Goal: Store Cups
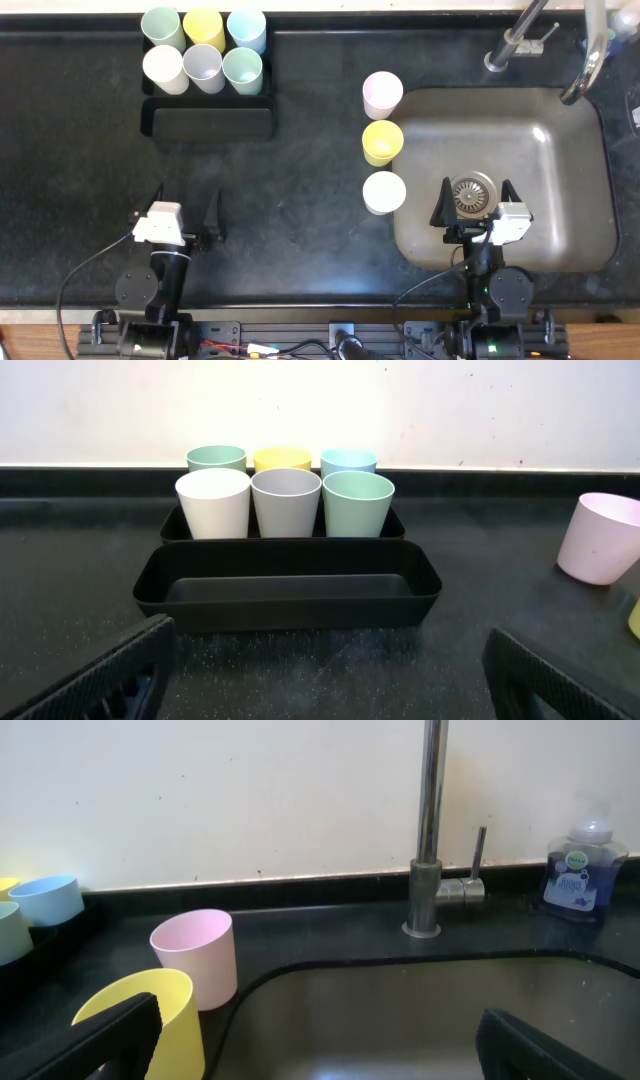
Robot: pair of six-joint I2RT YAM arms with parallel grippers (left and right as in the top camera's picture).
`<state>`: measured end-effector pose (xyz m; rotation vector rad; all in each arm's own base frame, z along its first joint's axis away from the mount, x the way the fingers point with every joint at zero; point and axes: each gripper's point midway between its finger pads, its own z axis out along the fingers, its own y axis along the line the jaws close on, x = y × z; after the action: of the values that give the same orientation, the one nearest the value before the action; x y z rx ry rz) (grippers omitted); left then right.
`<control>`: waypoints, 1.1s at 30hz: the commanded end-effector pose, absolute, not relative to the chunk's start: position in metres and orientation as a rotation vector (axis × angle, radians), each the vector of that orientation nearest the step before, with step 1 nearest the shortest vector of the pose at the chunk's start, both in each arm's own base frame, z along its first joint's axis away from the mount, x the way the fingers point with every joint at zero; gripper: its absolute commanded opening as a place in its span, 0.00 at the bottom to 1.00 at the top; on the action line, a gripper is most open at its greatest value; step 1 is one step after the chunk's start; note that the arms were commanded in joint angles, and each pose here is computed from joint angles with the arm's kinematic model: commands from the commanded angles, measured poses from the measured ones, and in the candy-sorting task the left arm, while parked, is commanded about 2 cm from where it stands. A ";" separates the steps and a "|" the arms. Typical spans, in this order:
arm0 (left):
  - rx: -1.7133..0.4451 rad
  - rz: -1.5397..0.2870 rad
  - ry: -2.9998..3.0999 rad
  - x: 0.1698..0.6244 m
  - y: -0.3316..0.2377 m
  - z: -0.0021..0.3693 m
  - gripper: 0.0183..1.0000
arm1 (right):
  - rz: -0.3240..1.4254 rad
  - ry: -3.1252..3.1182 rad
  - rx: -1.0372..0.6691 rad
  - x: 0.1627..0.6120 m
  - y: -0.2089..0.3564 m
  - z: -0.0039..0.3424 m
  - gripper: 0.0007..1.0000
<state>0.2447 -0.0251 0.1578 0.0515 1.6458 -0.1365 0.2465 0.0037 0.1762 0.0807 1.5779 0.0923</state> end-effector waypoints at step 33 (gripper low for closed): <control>0.121 -0.544 2.637 0.471 -0.322 0.209 1.00 | 0.093 1.578 0.077 0.247 0.004 0.173 1.00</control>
<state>0.4633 -0.3160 0.2239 0.1464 2.6367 -0.6139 0.2464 0.0037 0.1766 0.0803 1.5760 0.0921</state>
